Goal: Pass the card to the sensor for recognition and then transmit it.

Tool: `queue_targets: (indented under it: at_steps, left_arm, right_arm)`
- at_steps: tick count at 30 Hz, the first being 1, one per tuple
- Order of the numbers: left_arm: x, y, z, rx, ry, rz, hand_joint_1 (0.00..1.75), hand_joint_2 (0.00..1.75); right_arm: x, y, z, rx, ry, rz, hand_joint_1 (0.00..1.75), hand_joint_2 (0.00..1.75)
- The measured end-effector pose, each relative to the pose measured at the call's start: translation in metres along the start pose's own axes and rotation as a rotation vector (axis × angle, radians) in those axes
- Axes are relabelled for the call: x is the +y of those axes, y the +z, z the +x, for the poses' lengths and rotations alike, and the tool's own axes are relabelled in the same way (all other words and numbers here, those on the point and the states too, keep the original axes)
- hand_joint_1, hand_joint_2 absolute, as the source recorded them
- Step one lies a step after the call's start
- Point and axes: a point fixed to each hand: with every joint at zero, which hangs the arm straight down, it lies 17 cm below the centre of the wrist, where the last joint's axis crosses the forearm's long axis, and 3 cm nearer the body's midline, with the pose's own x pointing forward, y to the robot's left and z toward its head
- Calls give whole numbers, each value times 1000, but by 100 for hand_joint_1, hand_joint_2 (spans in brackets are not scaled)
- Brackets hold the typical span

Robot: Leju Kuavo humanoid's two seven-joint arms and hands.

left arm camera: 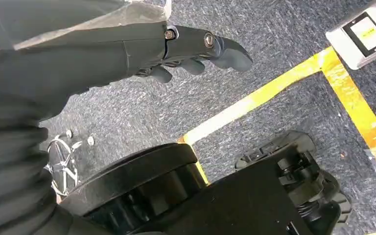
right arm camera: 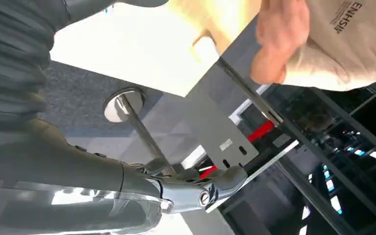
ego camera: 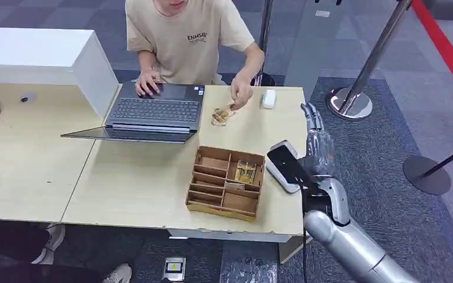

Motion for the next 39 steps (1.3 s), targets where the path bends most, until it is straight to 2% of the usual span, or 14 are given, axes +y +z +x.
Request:
queue_targets:
  at_steps: [9,10,11,12,17,39]
  left_arm:
    - [0,0,1,-4,-5,0,0,175]
    - [0,0,1,-4,-5,0,0,175]
    - [0,0,1,-4,-5,0,0,175]
    - [0,0,1,-5,-5,0,0,175]
    - [-1,0,2,-7,-5,-1,0,175]
    - [0,0,4,-10,-10,6,0,175]
  right_arm:
    - [-2,1,2,-13,5,-4,0,175]
    - [-2,1,4,-25,28,-5,72,175]
    - [-2,1,5,-37,51,-5,166,175]
    - [-2,1,7,-47,71,-4,175,175]
    - [-1,3,12,-85,165,-12,175,175]
    - [1,5,18,-99,167,-14,175,175]
